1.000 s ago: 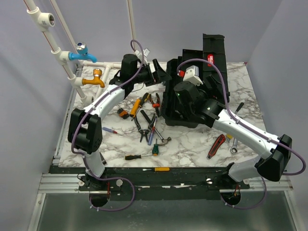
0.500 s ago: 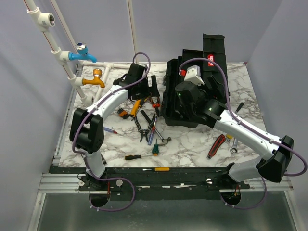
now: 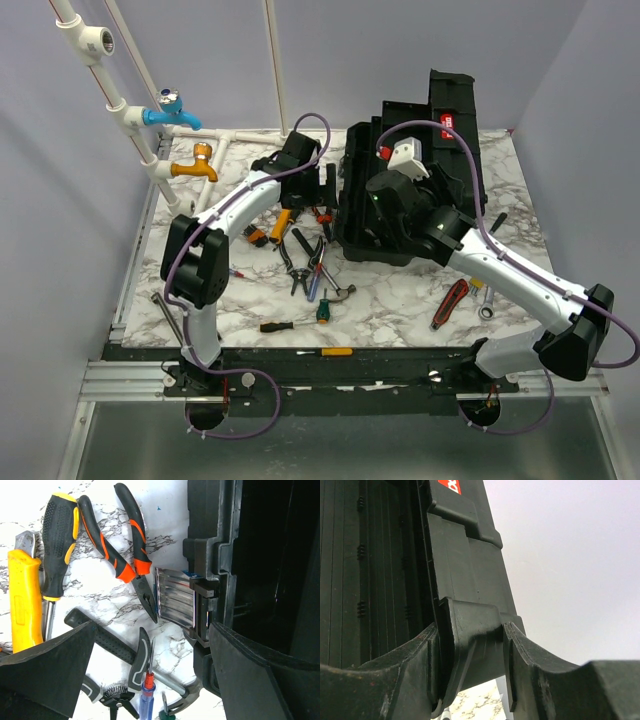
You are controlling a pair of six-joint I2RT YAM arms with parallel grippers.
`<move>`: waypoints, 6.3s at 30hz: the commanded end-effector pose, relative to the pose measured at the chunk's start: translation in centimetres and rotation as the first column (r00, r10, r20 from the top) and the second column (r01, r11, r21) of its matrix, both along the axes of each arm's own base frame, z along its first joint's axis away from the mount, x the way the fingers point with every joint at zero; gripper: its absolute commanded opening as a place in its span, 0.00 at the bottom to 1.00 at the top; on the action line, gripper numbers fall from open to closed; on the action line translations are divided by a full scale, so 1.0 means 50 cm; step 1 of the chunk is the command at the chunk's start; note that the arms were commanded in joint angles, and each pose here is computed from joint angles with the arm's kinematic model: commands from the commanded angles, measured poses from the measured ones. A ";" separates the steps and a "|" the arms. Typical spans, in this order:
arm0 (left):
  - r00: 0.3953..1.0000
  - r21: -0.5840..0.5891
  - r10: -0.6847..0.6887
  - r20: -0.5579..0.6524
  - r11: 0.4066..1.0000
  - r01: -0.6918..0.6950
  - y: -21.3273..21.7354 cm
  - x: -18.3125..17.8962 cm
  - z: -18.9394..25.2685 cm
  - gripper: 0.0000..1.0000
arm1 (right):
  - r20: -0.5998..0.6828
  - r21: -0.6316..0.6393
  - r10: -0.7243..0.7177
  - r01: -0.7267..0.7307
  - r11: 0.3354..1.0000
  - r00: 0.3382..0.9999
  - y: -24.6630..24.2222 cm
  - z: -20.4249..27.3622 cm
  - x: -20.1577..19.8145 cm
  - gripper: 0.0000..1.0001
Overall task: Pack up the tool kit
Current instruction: Open the toolbox at the center of the board, then pick up the knife at the center of the board, then place the knife in the toolbox.
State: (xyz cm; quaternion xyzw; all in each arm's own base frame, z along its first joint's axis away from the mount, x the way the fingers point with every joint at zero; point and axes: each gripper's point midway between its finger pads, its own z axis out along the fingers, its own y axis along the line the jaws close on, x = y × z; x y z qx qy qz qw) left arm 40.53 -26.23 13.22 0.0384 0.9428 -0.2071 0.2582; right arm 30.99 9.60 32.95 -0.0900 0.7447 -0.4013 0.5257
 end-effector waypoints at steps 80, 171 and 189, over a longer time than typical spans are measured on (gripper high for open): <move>0.988 -0.570 0.005 -0.154 0.817 -0.093 -0.328 0.074 -0.022 0.00 | 0.308 0.914 -0.321 -0.184 0.362 0.896 -0.406 0.009 0.147 0.98; 0.753 -0.305 0.087 0.653 0.939 0.156 0.141 -0.290 0.092 0.99 | 0.108 0.893 -0.419 0.097 0.439 0.901 -0.268 -0.172 -0.109 0.06; 0.759 -0.332 0.007 0.651 0.902 0.277 0.097 -0.304 0.098 0.98 | 0.404 0.806 0.171 -0.438 0.398 0.899 -0.064 0.038 0.107 0.01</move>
